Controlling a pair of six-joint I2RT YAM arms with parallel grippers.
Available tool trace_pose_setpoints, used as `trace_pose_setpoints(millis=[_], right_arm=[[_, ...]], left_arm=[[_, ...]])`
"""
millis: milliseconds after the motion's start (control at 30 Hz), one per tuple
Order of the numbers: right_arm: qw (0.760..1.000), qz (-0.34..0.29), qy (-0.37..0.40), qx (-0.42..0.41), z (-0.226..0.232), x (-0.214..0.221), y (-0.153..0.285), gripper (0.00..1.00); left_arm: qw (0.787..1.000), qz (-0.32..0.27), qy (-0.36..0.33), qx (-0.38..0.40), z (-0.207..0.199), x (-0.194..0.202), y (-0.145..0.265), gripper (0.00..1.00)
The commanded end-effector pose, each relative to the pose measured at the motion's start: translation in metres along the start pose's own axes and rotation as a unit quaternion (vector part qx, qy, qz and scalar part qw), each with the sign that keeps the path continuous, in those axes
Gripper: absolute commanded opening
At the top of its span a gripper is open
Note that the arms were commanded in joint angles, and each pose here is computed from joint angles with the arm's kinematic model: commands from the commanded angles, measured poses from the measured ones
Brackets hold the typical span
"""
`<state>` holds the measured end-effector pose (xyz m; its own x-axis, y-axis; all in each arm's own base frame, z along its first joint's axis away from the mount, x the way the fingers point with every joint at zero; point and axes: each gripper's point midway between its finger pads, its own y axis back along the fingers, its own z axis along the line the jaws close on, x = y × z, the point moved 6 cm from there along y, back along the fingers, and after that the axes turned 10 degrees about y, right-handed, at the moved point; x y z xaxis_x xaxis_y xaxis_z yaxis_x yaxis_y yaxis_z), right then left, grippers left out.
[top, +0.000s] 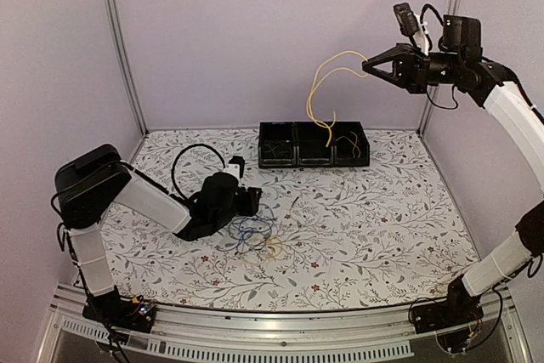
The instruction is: Untangle the cables
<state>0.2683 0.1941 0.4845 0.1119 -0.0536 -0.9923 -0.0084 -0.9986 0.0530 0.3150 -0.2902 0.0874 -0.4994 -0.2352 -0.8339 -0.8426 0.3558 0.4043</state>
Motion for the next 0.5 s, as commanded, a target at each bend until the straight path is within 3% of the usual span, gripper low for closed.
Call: trace_pose_setpoints(millis=[0,467], right_arm=[[0.994,0.051,-0.047,0.088,-0.042,0.056,-0.004,0.0],[0.97,0.135,-0.092,0.181,-0.129,0.175,0.02,0.0]], left_arm=[[0.994,-0.05,0.009,0.092,-0.036,-0.055,0.035,0.54],[0.99,-0.066,-0.057,0.113,-0.069,-0.163,0.115,0.6]])
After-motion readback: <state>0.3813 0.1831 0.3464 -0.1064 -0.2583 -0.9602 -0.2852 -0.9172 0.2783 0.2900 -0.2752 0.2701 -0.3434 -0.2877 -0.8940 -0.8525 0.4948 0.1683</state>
